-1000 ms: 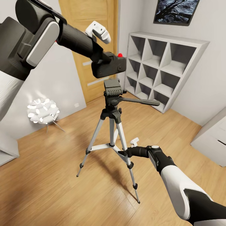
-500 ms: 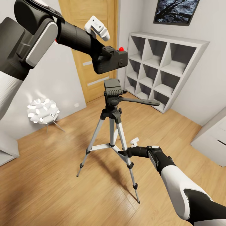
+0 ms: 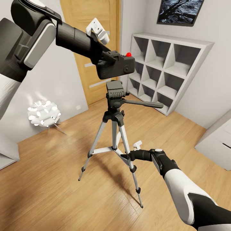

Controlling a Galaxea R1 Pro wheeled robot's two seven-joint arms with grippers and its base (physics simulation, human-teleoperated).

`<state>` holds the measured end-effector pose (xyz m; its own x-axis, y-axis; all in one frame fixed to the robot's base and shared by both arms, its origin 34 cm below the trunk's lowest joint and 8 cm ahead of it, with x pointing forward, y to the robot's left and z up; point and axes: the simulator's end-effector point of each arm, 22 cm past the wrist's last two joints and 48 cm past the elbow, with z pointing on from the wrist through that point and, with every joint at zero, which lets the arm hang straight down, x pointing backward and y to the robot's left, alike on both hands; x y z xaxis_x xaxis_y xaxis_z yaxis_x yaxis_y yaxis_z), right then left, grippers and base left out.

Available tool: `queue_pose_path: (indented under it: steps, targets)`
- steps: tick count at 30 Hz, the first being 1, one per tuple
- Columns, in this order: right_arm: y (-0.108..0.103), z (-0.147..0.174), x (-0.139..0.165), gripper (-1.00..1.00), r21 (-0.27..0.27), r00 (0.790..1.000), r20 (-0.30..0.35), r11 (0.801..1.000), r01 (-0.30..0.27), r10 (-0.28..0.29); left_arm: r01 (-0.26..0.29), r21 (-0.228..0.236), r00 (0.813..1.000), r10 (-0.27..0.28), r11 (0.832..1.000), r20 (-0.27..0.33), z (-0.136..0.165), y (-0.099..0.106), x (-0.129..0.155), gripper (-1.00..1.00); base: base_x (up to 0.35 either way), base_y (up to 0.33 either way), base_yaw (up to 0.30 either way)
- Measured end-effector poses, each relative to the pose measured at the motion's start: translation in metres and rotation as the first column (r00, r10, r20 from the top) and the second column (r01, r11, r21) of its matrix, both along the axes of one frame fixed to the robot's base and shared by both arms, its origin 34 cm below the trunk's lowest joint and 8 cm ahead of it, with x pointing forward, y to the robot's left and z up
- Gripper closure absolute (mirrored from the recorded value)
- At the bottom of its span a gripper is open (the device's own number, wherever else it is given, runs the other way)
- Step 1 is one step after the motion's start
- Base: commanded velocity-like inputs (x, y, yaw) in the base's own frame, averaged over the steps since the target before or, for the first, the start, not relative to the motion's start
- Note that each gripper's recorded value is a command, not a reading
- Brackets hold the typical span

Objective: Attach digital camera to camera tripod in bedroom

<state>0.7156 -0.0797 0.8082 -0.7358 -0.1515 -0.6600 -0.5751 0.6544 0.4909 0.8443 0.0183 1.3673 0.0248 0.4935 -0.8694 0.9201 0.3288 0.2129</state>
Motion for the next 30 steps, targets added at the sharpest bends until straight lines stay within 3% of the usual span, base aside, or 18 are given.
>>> queue_pose_path:
  steps: [27, 30]
  targets:
    - [0.0, 0.0, 0.0, 1.0, 0.0, 1.0, 0.0, 1.0, 0.0, 0.0, 0.026, -0.006, 1.0, -0.026, 1.0, -0.004, 0.002, -0.003, -0.007, 1.0, 0.0, 0.0, 0.0]
    - [0.0, 0.0, 0.0, 1.0, -0.001, 1.0, 0.0, 1.0, 0.0, 0.0, 0.015, 0.015, 0.998, -0.015, 1.0, -0.055, 0.001, -0.004, -0.022, 1.0, 0.0, 0.0, 0.0]
